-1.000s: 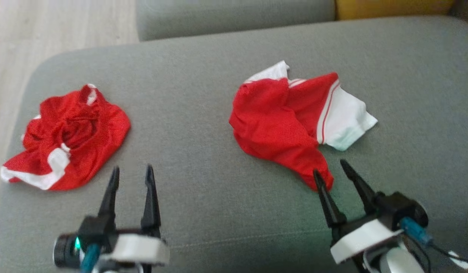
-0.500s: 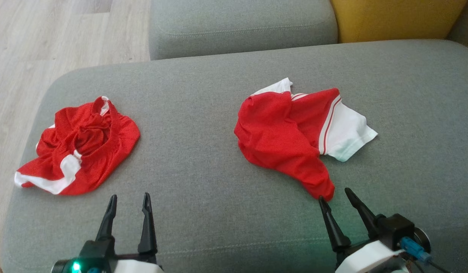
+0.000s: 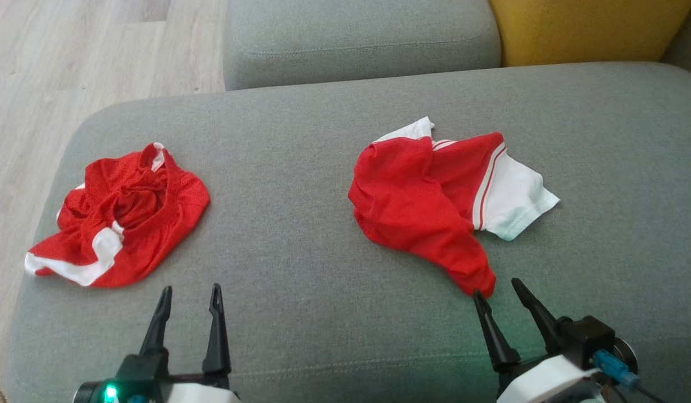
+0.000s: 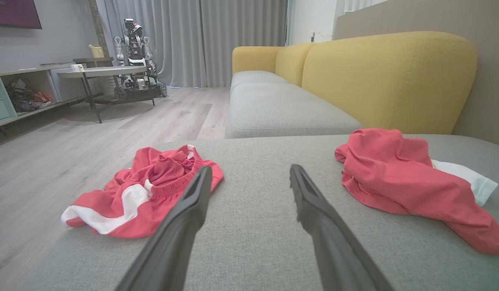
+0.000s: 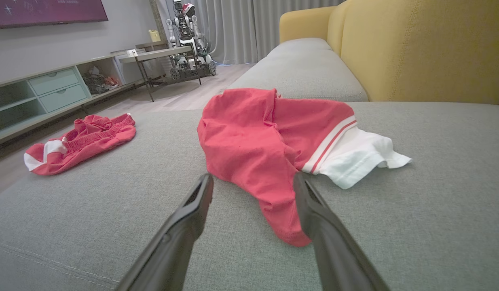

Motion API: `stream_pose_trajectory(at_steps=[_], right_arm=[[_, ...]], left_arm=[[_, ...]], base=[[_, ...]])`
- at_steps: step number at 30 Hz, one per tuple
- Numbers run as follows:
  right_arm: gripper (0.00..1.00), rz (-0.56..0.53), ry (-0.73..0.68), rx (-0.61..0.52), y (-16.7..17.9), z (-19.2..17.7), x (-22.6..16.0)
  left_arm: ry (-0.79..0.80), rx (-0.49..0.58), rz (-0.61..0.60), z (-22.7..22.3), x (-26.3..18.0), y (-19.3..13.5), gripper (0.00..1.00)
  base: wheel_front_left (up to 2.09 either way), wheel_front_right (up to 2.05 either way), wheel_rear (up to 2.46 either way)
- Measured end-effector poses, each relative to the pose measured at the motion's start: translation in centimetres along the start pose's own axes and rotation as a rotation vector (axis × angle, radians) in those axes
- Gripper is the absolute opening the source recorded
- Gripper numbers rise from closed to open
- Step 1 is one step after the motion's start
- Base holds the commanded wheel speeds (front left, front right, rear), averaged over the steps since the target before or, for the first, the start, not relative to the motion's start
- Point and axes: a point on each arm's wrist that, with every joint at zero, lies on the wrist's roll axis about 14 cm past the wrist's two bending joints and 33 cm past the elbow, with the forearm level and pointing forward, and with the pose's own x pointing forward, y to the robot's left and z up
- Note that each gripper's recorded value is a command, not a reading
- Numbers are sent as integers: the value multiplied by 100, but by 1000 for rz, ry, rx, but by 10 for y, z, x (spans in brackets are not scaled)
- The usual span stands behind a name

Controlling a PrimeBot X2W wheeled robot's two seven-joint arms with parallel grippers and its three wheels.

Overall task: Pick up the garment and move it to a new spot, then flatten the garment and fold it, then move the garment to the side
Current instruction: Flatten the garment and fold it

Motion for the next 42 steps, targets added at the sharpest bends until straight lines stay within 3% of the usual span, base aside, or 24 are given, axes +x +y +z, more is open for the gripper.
stream_pose_trajectory(at_steps=[8, 17, 30, 31, 33, 34, 38, 42], right_arm=[[100, -31, 5, 6, -10, -2, 0], [100, -129, 189, -18, -47, -52, 11], [99, -88, 367, -74, -44, -96, 43], [83, -83, 370, -74, -43, -97, 46], [12, -65, 392, -77, -39, -102, 54], [0, -62, 396, -76, -38, -104, 57], [0, -90, 400, -82, -47, -104, 59], [0, -186, 317, -147, -83, -75, 61]], left_arm=[[8, 8, 7, -3, -1, 4, 100], [57, 1, 3, -17, -5, 2, 100], [83, -3, 12, -25, 8, 3, 100], [87, -4, 9, -26, 9, 2, 100], [96, -3, 13, -29, 12, 2, 100], [98, -2, 17, -30, 13, 3, 100], [105, -4, 10, -32, 15, 0, 100], [96, -15, -11, -30, 22, -7, 100]], base=[[0, 0, 0], [0, 0, 0], [0, 0, 0], [0, 0, 0], [0, 0, 0], [0, 0, 0], [0, 0, 0], [0, 0, 0]])
